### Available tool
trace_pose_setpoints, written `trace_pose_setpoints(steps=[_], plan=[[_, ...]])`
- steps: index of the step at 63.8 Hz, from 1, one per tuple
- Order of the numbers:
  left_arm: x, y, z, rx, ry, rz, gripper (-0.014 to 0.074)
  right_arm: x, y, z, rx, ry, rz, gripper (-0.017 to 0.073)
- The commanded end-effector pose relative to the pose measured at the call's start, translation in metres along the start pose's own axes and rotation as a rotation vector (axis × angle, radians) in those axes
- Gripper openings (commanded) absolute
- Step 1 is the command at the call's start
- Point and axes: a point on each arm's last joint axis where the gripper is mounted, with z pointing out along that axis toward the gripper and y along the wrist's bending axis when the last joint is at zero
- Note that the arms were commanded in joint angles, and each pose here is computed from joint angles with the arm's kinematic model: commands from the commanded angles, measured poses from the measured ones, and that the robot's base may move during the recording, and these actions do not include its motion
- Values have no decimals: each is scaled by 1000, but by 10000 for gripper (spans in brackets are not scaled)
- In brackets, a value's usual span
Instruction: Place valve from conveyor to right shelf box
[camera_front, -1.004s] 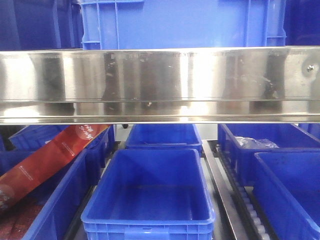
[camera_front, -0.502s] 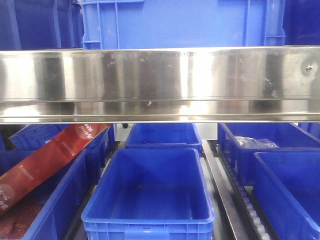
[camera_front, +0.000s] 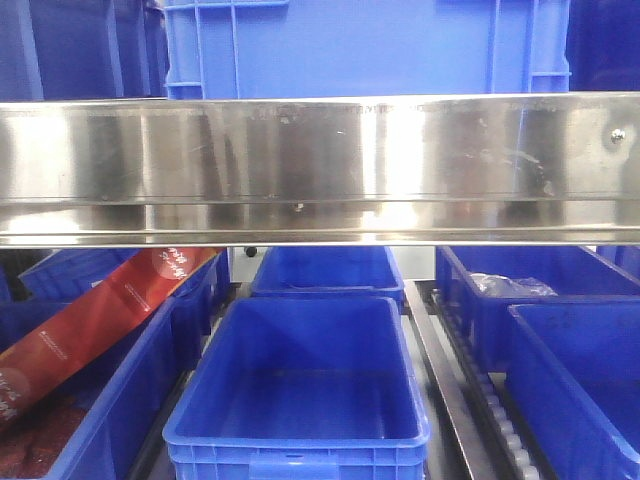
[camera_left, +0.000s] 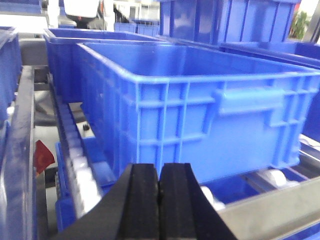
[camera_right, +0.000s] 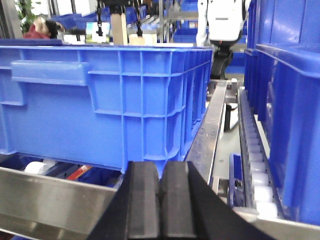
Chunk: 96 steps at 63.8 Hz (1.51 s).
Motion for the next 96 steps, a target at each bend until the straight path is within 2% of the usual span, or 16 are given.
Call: trace_pose_setpoints(steps=[1, 24, 42, 47, 55, 62, 72, 77, 96], plan=[[3, 1, -19, 0, -70, -9, -111, -1, 0, -9, 0, -45, -6, -169], [-2, 0, -63, 20, -225, -8, -111, -4, 0, -17, -3, -87, -6, -169], [-2, 0, -65, 21, -233, -8, -111, -4, 0, -17, -3, -85, -8, -169], [-2, 0, -65, 21, -233, -8, -111, -4, 0, -18, 0, -91, -30, -169], [-2, 0, -65, 21, -233, -8, -111, 5, -7, -27, 90, -164, -101, -169], [-3, 0, -65, 20, -235, -8, -111, 28, -14, -36, 193, -154, -108, -169], [-3, 0, -65, 20, -235, -8, -111, 63, -20, -41, 279, -139, -112, -169], [-3, 0, -65, 20, -235, -8, -111, 77, -22, -39, 281, -110, -106, -169], [-3, 0, -65, 20, -235, -8, -111, 79, -19, -38, 226, -92, -101, -169]])
